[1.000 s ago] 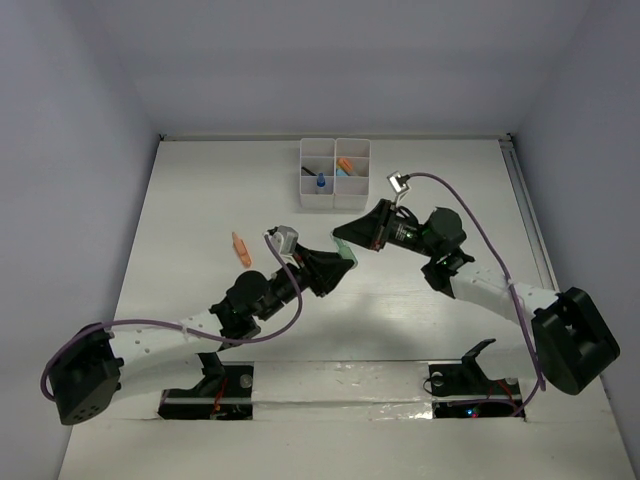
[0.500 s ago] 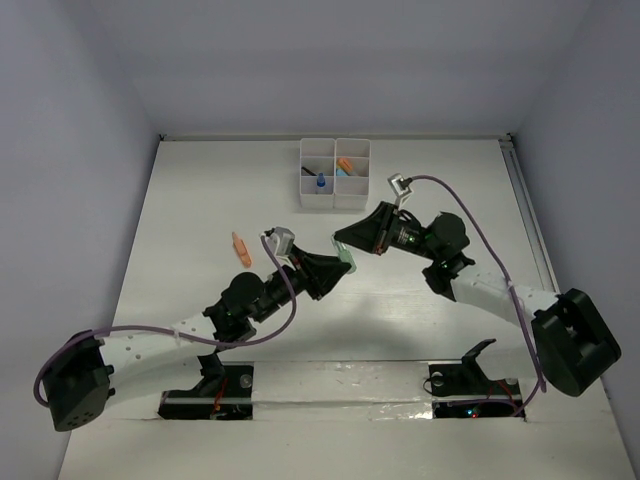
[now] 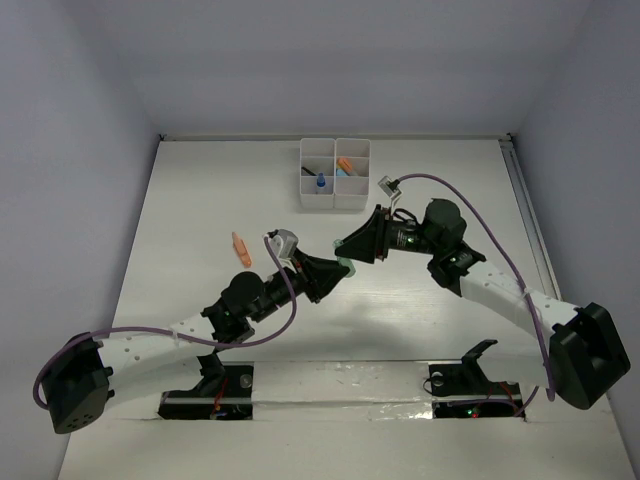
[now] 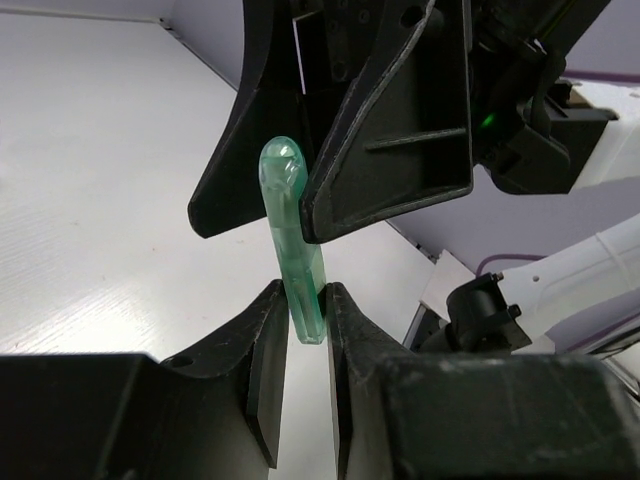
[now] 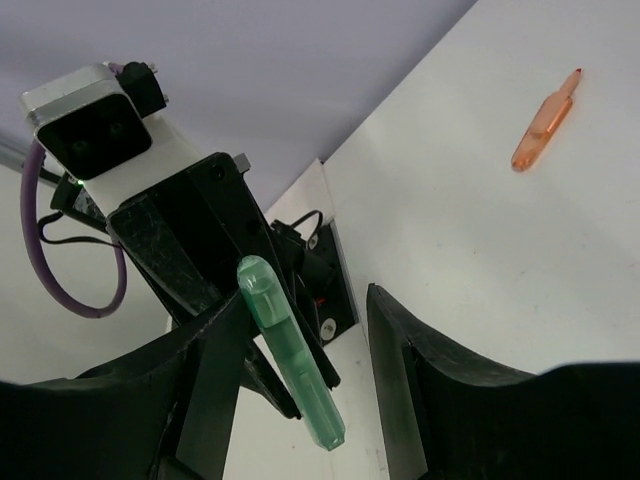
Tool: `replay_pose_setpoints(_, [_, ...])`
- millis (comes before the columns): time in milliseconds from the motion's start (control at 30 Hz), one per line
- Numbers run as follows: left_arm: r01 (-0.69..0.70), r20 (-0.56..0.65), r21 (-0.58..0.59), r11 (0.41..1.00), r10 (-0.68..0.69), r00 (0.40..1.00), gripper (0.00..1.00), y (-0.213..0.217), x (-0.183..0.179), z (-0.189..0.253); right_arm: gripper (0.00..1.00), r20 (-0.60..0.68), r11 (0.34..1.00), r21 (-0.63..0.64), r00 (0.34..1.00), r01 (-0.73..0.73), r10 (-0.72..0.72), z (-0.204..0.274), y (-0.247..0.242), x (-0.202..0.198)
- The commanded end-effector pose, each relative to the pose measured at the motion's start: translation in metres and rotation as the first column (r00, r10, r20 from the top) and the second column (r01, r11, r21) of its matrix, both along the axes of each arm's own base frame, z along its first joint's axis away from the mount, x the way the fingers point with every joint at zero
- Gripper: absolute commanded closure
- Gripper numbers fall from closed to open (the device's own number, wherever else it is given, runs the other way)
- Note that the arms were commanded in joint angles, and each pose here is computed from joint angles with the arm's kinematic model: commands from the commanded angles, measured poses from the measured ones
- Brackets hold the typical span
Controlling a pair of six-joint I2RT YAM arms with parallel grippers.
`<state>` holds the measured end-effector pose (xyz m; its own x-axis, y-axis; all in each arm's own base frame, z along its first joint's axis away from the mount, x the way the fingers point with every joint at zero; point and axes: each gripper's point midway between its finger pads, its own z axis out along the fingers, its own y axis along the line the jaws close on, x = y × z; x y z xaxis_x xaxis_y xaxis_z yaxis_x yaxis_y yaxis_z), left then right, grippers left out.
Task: Sort the stationery into containers
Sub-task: Close the pen cap on the pen.
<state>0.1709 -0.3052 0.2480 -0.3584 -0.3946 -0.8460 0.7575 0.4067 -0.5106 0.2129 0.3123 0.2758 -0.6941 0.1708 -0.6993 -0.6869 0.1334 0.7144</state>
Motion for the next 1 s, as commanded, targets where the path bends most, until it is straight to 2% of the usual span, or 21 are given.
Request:
replay_pose_setpoints(0, [0.079,0.092,-0.053,0.995,-0.074,0.993,1.0,-0.006,-0.013,0.028,0.44,0.053,0.999,-0.025,0.998,-0.027,0.028,0.008,0.003,0.001])
replay_pose_setpoints(100, [0.088,0.089,-0.038,0.995,-0.085,0.992,1.0,-0.008,-0.013,0.025,0.48,0.075,0.999,-0.016,0.996,-0.037,0.038,0.015,0.002,-0.001])
replay_pose_setpoints(133, [0.087,0.087,-0.036,0.996,-0.084,0.993,1.0,-0.008,-0.013,0.024,0.62,0.084,0.999,-0.018,0.996,-0.037,0.038,0.017,0.002,-0.002])
replay_pose_setpoints(167, [0.087,0.084,-0.033,0.996,-0.084,0.993,1.0,-0.008,-0.013,0.023,0.69,0.083,0.999,-0.022,0.996,-0.035,0.037,0.017,0.002,-0.001])
replay_pose_setpoints(300, [0.062,0.082,-0.045,0.997,-0.058,0.995,1.0,-0.003,-0.011,0.027,0.83,0.07,0.998,-0.055,0.997,-0.022,0.025,0.012,-0.001,-0.002])
replay_pose_setpoints(333, [0.058,0.081,-0.048,0.997,-0.054,0.995,1.0,-0.002,-0.01,0.028,0.94,0.059,0.998,-0.062,0.998,-0.019,0.023,0.009,-0.002,-0.002])
replay_pose_setpoints(400, [0.043,0.079,-0.054,0.998,-0.039,0.996,1.0,0.0,-0.009,0.031,1.0,0.042,0.997,-0.073,0.999,-0.013,0.016,0.002,-0.003,-0.003])
replay_pose_setpoints(467, [0.042,0.075,-0.066,0.997,-0.037,0.996,1.0,0.0,-0.009,0.035,1.0,0.038,0.998,-0.056,0.999,0.015,-0.013,0.004,-0.005,-0.001])
replay_pose_setpoints(500, [0.043,0.077,-0.074,0.996,-0.038,0.996,0.89,0.0,-0.009,0.036,1.0,0.02,0.998,-0.054,0.999,0.026,-0.024,0.0,-0.006,-0.001])
replay_pose_setpoints(567, [0.054,0.072,-0.078,0.996,-0.048,0.996,0.76,-0.002,-0.01,0.036,1.0,0.009,0.998,-0.018,0.998,0.062,-0.062,0.007,-0.007,0.003])
replay_pose_setpoints(633, [0.058,0.057,-0.08,0.995,-0.053,0.997,0.57,-0.004,-0.009,0.034,1.0,-0.008,0.995,0.009,0.995,0.098,-0.098,0.009,-0.007,0.008])
replay_pose_setpoints(733, [0.064,0.046,-0.08,0.995,-0.06,0.997,0.53,-0.006,-0.01,0.031,1.0,-0.015,0.993,0.036,0.994,0.111,-0.11,0.015,-0.007,0.01])
replay_pose_setpoints(967, [0.083,0.025,-0.072,0.994,-0.081,0.996,0.55,-0.013,-0.009,0.023,1.0,0.004,0.99,0.062,0.992,0.126,-0.126,0.026,-0.008,0.013])
